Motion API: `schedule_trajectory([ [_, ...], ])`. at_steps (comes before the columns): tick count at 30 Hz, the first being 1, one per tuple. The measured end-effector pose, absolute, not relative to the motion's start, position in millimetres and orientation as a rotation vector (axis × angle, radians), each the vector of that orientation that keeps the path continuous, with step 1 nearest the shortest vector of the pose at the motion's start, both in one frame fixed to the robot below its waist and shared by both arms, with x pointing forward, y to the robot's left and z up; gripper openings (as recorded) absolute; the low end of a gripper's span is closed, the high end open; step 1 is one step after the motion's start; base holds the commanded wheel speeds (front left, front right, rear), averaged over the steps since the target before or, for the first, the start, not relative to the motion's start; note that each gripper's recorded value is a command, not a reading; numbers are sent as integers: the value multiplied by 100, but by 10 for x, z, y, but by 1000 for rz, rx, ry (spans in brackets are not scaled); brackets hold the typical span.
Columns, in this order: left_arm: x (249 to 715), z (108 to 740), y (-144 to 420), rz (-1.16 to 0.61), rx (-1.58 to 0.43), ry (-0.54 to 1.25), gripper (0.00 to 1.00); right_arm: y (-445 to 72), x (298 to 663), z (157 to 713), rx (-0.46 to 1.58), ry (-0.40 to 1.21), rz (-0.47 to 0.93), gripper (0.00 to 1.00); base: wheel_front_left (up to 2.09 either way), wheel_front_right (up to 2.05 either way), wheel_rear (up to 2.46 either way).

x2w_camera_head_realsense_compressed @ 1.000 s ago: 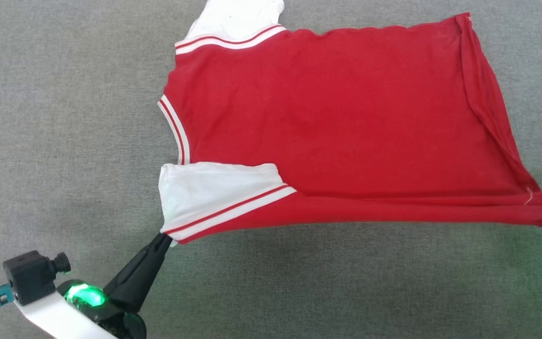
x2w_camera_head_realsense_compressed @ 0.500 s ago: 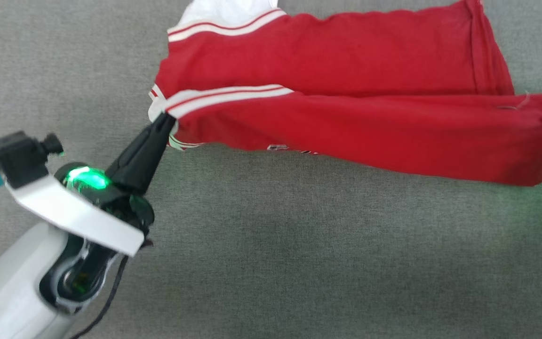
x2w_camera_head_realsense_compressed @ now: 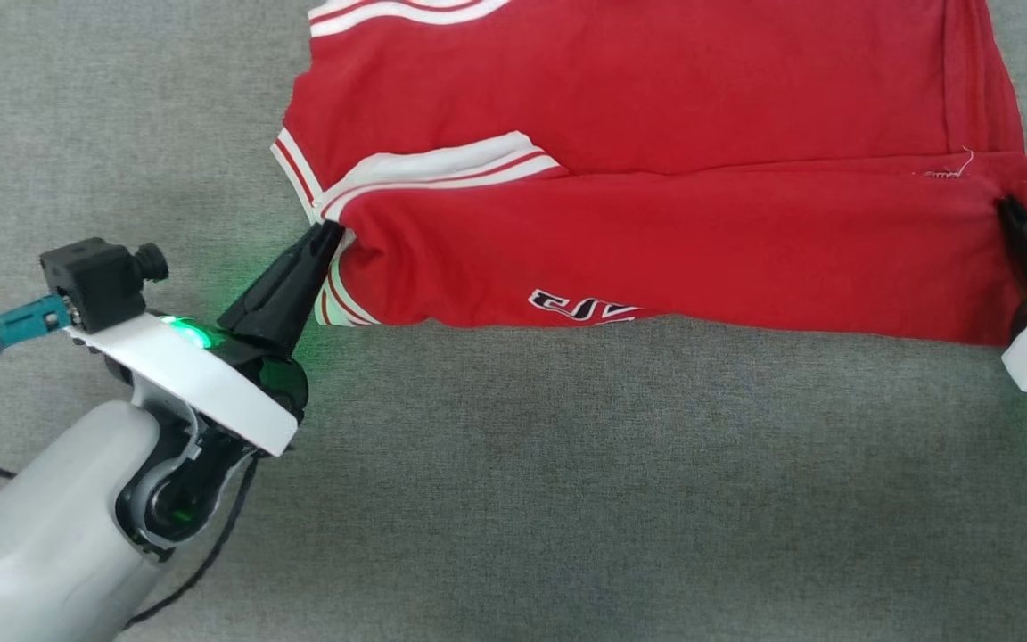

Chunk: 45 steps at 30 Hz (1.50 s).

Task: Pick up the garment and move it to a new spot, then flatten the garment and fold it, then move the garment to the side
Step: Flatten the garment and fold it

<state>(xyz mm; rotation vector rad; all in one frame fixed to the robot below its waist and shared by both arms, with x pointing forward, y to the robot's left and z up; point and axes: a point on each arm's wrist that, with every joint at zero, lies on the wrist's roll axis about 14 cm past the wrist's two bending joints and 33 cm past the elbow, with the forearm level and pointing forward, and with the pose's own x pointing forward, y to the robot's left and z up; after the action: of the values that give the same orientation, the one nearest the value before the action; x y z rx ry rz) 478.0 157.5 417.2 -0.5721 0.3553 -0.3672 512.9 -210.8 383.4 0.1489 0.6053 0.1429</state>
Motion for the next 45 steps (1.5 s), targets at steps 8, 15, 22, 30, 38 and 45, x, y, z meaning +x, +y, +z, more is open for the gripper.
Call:
schedule_trajectory([
  [8, 4736, 4369, 1940, -436, -240, 366, 100, -2105, 5156, 4169, 112, 485, 149, 100, 0, 0, 0],
  [15, 4622, 4373, 2045, -496, -104, 656, 100, -2125, 5080, 4435, 113, 422, 144, 100, 0, 0, 0],
  [22, 4493, 4106, 1760, -569, -170, 941, 100, -2164, 4969, 4341, 137, 445, 125, 100, 0, 0, 0],
  [30, 4491, 3779, 1563, -593, -233, 1100, 100, -2331, 4882, 4226, 145, 467, 74, 100, 0, 0, 0],
  [38, 4559, 3664, 1556, -581, -258, 1133, 0, -2253, 4841, 4093, 86, 573, 133, 100, 0, 0, 0],
  [45, 4567, 3705, 1522, -582, -261, 1068, 0, -2145, 4665, 3844, -62, 861, 253, 100, 0, 0, 0],
])
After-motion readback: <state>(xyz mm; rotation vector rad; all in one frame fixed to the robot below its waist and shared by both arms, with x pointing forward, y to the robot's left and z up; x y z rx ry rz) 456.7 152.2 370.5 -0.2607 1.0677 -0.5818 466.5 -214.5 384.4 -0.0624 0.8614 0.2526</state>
